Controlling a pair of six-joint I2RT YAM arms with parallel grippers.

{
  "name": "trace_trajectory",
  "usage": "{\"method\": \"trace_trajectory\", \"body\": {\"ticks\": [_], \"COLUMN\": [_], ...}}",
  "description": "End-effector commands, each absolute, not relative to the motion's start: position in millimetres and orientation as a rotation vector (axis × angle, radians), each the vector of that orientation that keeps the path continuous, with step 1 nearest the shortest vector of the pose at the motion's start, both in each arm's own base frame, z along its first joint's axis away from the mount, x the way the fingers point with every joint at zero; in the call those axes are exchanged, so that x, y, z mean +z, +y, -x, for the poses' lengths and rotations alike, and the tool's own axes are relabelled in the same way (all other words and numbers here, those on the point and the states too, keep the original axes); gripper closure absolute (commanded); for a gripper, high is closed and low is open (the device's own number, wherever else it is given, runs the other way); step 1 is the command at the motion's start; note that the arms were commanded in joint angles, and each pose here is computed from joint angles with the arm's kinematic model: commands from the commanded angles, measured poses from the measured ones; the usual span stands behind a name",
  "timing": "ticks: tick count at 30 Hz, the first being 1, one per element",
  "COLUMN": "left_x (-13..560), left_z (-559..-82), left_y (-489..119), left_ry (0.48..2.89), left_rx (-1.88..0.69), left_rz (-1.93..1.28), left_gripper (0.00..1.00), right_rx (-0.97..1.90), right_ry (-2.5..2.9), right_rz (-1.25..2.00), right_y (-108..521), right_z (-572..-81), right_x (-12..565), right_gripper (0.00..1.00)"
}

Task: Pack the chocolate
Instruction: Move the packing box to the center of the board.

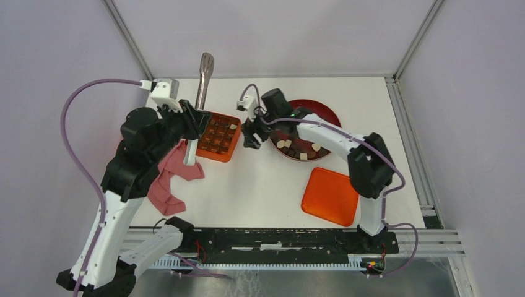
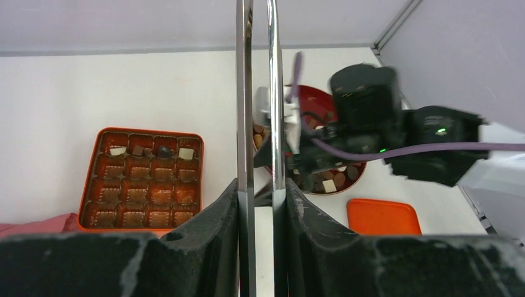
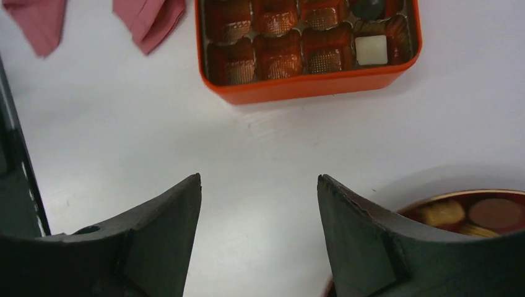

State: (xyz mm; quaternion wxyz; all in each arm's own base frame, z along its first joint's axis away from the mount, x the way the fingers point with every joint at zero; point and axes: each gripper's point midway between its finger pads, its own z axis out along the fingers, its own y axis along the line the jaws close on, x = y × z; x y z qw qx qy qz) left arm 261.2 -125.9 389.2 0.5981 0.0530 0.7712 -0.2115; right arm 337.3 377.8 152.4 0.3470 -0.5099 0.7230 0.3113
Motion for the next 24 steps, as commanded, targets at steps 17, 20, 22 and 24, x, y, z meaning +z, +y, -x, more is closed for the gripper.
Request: {"method": "trace_trajectory", "body": {"ticks": [17, 20, 22, 24], "left_x": [390, 386, 384, 382], "left_z": [-228, -229, -229, -229], "left_y": [-87, -87, -87, -87], "left_ry": [1.784, 1.795, 1.797, 1.800], "left_rx": [-0.396, -0.386, -0.385, -0.384], "left_rz": [-0.007, -0.013, -0.011, -0.010], "left_gripper": [0.69, 0.69, 0.69, 0.69], "right_rx": [0.744, 0.727, 0.707, 0.678], "right_ry": [2.291, 2.286, 2.287, 2.283], "right_rz": [0.075, 0.037, 0.028, 0.022], "right_y": [464, 467, 466, 465], "right_z": [-407, -416, -419, -424], "right_x": [105, 96, 90, 82], "right_gripper": [0.36, 0.39, 0.43, 0.48]}}
